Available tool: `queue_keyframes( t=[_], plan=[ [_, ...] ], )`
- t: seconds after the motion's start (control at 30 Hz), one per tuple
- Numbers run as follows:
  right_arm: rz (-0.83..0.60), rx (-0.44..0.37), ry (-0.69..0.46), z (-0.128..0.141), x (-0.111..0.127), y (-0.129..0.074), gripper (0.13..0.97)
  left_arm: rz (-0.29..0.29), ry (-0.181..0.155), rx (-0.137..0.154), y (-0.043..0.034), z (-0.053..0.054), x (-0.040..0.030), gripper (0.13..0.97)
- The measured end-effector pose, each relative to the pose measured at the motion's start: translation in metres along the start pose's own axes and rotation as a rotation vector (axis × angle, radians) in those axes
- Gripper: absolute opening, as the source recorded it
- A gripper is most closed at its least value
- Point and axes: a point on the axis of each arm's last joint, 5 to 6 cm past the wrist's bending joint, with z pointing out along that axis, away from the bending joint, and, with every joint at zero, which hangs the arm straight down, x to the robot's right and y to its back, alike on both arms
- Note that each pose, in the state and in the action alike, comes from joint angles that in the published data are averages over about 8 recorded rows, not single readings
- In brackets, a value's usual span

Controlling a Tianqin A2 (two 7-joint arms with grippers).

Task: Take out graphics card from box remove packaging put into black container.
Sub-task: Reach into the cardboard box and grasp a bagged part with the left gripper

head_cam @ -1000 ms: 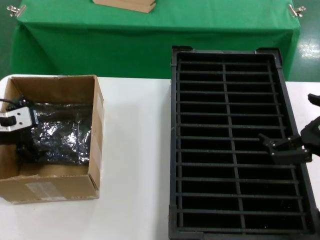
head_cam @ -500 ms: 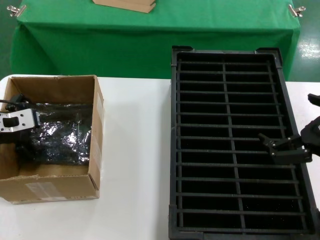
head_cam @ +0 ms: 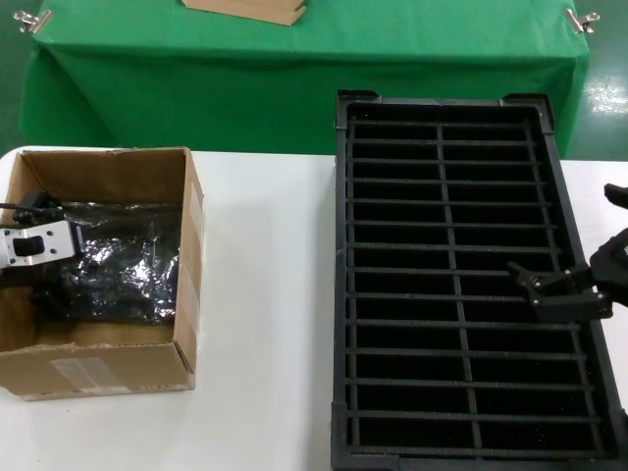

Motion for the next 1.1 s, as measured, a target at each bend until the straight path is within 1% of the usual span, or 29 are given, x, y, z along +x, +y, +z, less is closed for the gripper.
queue_keyframes(
  t=[0.3,0.57,0.77,1.1],
  plan=[
    [0.0,0.0,0.0,0.0,0.0,0.0,0.966,-0.009,-0.01,-0.004,-0.0053,0.005,0.0042,0.966],
    [0.0,0.0,0.0,0.0,0.0,0.0,0.966,-0.016,-0.011,-0.006,-0.0088,0.009,0.0091,0.966],
    [0.0,0.0,0.0,0.0,0.0,0.0,0.966,-0.022,-0.016,-0.014,-0.0089,0.011,0.0127,0.966],
    [0.0,0.0,0.0,0.0,0.0,0.0,0.966,-0.034,-0.031,-0.026,-0.0079,0.013,0.0152,0.95]
  ],
)
